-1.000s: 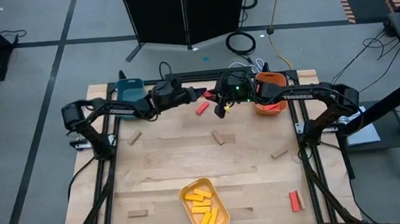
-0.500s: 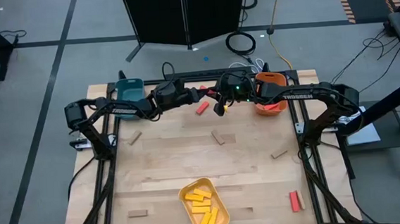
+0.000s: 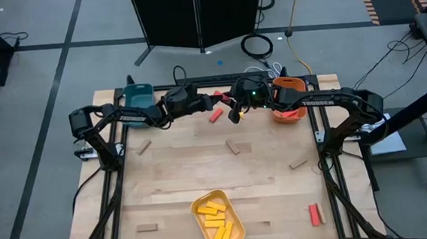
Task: Sort blocks
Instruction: Put the red block into the orange bin
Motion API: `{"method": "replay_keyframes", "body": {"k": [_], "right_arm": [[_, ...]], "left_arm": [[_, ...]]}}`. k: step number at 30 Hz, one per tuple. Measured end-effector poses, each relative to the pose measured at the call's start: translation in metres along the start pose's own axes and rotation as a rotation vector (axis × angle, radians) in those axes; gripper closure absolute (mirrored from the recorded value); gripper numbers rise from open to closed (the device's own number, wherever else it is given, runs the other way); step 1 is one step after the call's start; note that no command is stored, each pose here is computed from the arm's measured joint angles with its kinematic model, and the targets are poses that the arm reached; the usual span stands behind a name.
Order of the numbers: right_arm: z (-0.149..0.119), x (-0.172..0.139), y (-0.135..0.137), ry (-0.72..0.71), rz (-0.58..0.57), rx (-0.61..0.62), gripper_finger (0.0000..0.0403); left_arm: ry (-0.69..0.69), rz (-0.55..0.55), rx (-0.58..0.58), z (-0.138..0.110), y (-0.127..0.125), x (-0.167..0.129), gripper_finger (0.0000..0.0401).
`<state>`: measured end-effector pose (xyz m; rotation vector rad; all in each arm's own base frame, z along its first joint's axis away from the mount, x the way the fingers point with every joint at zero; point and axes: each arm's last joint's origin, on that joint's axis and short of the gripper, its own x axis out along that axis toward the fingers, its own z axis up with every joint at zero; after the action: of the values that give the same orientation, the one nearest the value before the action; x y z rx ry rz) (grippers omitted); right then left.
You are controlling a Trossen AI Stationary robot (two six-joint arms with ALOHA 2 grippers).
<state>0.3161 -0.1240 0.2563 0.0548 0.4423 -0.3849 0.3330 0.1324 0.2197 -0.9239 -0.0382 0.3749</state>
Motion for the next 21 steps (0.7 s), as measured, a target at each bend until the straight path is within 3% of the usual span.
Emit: {"method": "replay_keyframes", "body": {"k": [5, 9, 16, 21], "right_arm": [[0.001, -0.002, 0.000, 0.005, 0.007, -0.026, 0.0283], [0.007, -0.024, 0.000, 0.034, 0.008, -0.078, 0.0256], [0.019, -0.101, -0.004, 0.079, -0.033, -0.100, 0.0239], [0.022, -0.156, -0.007, 0.048, -0.098, -0.045, 0.0242]], "left_arm": [[-0.012, 0.009, 0.032, 0.000, 0.000, 0.000, 0.0361], [-0.037, 0.023, 0.059, 0.009, 0.004, 0.001, 0.0361], [-0.057, 0.021, 0.139, 0.039, -0.010, 0.016, 0.0361], [0.051, -0.040, 0.184, 0.044, -0.020, 0.063, 0.0361]]}}
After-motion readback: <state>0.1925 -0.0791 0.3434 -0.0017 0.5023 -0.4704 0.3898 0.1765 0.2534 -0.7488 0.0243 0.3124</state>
